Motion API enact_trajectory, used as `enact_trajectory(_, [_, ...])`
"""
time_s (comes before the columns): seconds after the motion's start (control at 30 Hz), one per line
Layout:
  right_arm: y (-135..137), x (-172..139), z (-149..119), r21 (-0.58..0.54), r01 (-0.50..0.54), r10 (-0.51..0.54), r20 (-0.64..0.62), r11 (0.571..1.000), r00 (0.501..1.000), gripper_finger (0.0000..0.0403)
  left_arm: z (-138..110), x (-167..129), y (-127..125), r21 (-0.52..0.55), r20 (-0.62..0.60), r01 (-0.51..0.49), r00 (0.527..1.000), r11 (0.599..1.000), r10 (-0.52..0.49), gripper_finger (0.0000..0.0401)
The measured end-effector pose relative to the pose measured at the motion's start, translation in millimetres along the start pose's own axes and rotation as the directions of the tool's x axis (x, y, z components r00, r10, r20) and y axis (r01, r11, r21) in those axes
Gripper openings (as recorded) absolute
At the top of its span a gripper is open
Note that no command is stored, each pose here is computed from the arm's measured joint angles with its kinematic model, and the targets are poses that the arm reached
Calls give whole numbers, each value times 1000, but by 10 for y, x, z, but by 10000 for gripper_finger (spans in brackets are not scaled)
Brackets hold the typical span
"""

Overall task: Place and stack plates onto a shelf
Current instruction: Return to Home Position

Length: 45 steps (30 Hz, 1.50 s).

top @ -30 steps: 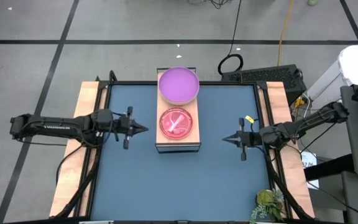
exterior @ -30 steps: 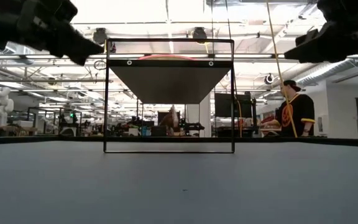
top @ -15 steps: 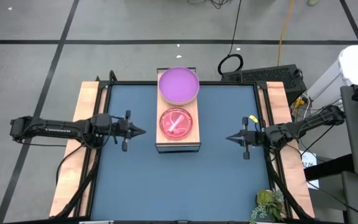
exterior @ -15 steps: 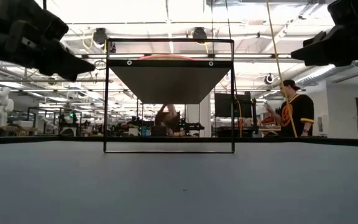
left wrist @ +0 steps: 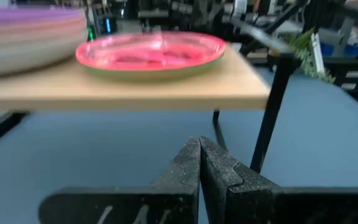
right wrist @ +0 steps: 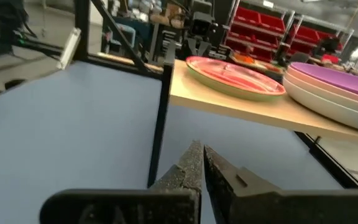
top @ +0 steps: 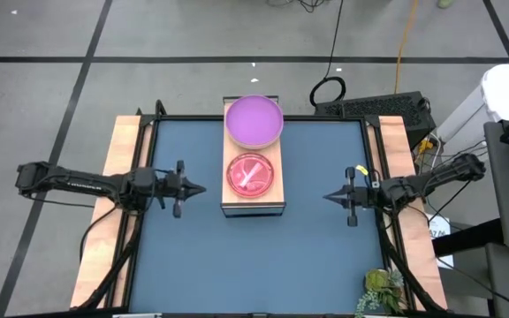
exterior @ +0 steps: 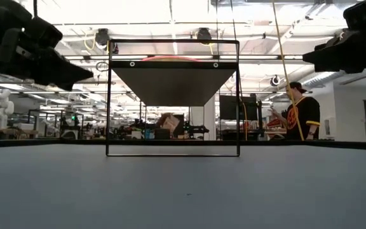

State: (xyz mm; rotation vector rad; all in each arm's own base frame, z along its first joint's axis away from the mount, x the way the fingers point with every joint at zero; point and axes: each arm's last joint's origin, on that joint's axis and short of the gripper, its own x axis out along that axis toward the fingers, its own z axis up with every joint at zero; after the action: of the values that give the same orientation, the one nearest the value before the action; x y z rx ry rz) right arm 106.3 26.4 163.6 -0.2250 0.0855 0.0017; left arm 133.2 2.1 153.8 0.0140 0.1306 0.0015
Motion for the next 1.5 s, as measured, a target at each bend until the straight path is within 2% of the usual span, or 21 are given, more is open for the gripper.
enact_trajectory(0.13, [-25,-4,47,23,0,-2,65,1000,998,0,22,0,-36,7,23,7,1000,1000,-8,3])
enact_trajectory(0.47, [-120,4,31,28,18,-20,71,999,997,0,25,-1,-67,31,25,10,1000,999,-11,3])
enact_trajectory(0.63, [-179,-13,35,28,-17,14,102,999,995,0,28,-1,-66,34,28,8,1000,999,-9,3])
enact_trajectory(1.03, [-295,-23,-63,88,-6,3,32,996,999,0,68,-19,-64,49,66,5,998,999,-9,3])
enact_trajectory(1.27, [-339,-25,-90,99,123,-122,-15,987,992,0,82,-76,-62,61,74,4,997,998,-9,3])
enact_trajectory(1.5, [-322,-20,-114,95,82,-79,-28,992,996,0,120,-138,-59,79,115,-1,993,997,-8,3])
